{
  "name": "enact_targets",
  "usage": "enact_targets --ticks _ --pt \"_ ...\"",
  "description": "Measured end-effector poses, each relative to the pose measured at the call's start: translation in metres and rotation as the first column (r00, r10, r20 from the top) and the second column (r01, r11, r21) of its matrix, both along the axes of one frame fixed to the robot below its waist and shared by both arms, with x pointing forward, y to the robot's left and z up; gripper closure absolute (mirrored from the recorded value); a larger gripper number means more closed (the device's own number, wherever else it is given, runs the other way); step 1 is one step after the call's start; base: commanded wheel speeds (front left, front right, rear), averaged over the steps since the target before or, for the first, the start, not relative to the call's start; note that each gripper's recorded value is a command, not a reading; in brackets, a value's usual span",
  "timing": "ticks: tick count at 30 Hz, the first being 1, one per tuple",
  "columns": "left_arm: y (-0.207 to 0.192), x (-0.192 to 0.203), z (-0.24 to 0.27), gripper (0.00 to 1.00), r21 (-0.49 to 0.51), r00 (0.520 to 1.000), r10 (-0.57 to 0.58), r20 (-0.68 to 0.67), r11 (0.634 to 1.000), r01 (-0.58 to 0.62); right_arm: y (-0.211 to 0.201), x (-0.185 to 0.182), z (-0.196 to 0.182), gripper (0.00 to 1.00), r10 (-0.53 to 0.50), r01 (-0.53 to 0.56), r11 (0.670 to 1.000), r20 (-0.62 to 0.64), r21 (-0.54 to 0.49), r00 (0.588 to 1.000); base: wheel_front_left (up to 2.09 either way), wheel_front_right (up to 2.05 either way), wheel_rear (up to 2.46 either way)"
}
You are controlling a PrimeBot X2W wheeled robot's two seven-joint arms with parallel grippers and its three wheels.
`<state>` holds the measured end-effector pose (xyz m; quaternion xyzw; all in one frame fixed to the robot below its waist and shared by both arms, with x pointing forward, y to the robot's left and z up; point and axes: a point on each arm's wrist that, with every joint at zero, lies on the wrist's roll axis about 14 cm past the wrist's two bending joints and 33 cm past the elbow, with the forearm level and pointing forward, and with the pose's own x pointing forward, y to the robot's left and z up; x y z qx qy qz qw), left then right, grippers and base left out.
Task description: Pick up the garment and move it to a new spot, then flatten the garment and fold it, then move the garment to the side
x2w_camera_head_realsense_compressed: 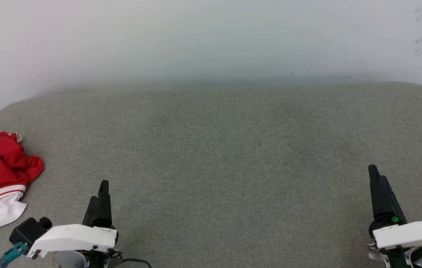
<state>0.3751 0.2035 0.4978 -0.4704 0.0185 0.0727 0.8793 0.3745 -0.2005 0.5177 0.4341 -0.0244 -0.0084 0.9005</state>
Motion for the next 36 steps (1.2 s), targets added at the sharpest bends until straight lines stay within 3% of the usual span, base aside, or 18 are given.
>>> enact_targets --ticks 17,36 --pt "-0.005 -0.003 0.008 0.00 0.285 1.000 0.007 0.003 0.958 -0.007 0.007 -0.004 0.009 0.00 0.008 0.002 0.962 0.037 -0.272 0.999 0.00 0.00 0.00" --pt "-0.016 -0.006 0.028 0.00 0.518 0.997 -0.020 0.071 0.855 -0.019 0.012 -0.008 0.018 0.00 0.021 0.021 0.873 0.080 -0.487 0.997 0.00 0.00 0.00"
